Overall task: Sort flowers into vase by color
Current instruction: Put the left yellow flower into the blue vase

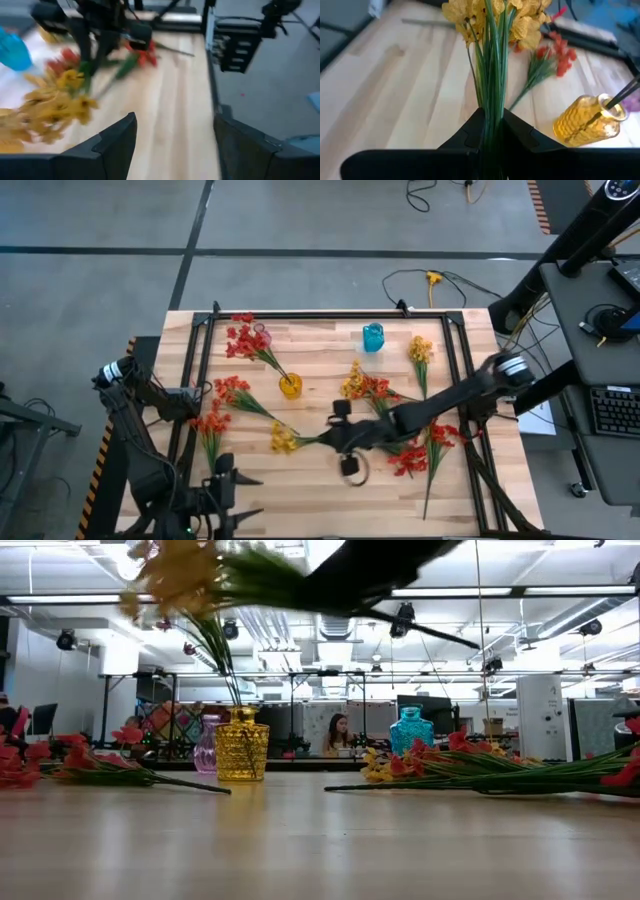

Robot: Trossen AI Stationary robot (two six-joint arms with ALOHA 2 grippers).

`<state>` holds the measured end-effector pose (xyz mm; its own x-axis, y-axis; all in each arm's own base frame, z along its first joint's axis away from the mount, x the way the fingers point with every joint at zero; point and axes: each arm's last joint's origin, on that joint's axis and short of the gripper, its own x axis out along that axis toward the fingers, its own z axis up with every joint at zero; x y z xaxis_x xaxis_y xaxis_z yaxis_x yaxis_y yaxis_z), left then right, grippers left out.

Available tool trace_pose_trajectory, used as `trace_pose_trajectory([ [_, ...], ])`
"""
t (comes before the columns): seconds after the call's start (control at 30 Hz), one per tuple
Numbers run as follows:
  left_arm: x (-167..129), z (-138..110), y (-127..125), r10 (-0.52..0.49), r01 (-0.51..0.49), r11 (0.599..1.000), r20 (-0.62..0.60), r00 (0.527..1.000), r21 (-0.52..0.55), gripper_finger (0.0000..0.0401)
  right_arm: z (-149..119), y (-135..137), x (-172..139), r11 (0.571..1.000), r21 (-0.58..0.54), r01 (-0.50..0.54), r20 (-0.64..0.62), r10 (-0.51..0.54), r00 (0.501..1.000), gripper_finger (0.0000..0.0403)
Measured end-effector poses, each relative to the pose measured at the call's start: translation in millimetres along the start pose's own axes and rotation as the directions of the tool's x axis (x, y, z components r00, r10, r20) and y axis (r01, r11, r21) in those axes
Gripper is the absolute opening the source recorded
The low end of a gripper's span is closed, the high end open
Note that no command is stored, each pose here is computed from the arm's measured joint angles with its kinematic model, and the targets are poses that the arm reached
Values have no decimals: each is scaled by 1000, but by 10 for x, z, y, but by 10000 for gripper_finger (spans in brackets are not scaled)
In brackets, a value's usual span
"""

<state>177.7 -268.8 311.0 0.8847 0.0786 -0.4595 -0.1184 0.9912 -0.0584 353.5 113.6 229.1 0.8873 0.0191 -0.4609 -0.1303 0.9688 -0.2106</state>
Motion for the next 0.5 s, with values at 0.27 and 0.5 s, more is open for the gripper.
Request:
trace_pose_trajectory([
  [0.27,307,239,187,94,-95,993,14,995,67,246,-366,-133,-311,991,100,-92,192,71,979,38],
  [0.5,445,288,287,117,-114,986,-13,993,122,246,-566,-79,-348,977,162,-142,265,96,960,38],
])
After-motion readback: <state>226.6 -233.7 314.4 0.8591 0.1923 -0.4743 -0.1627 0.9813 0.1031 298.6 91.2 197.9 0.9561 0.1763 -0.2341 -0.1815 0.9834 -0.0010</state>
